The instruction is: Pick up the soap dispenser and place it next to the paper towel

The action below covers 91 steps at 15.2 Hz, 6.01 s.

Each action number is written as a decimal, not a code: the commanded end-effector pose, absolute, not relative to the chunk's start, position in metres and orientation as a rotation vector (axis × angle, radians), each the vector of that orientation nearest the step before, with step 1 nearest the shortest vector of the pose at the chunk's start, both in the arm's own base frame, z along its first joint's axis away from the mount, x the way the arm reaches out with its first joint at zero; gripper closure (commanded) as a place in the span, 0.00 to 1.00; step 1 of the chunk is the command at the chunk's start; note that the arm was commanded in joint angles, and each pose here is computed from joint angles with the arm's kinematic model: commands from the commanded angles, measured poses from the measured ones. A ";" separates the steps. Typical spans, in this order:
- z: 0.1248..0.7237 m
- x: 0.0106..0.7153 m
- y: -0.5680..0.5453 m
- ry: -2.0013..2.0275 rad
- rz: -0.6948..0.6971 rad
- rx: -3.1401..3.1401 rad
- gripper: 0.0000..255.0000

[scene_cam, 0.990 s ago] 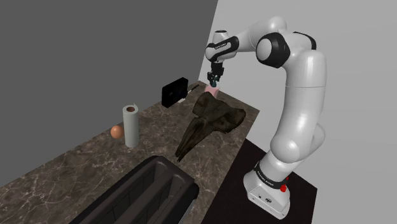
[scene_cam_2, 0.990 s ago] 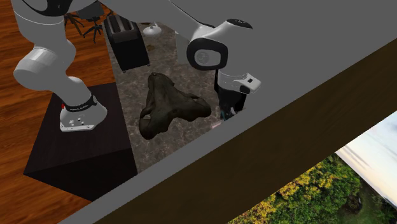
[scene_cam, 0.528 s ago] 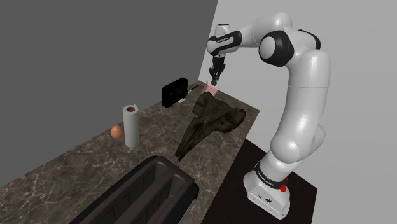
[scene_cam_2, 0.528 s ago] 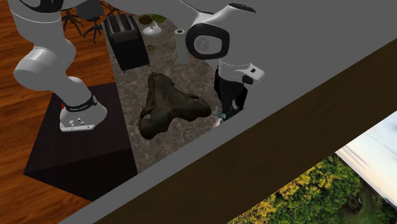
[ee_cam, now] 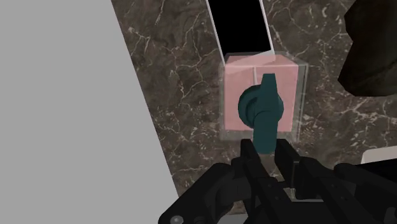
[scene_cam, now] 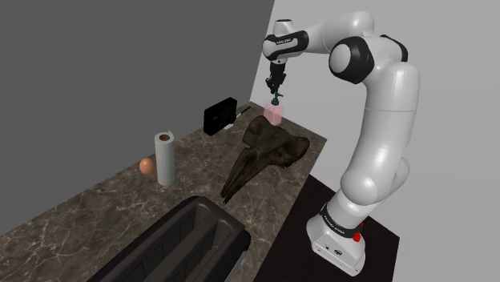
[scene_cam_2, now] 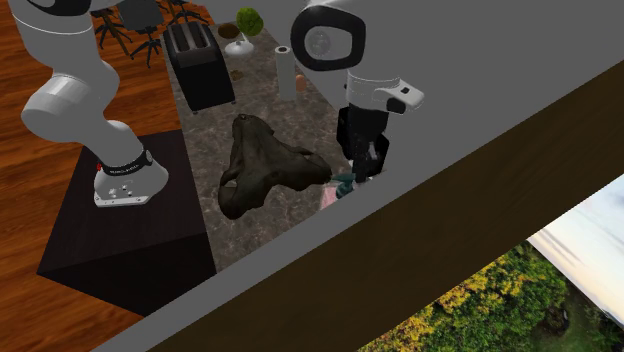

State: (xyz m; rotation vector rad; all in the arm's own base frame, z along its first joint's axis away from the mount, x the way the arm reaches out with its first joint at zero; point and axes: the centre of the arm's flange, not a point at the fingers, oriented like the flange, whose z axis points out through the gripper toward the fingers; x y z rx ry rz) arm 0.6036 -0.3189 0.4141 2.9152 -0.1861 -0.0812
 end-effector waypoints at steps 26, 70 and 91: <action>0.558 0.603 -0.318 -0.186 -0.081 2.915 1.00; 0.615 0.525 0.110 -0.186 -0.081 2.915 1.00; 0.604 0.481 0.352 -0.186 -0.081 2.915 1.00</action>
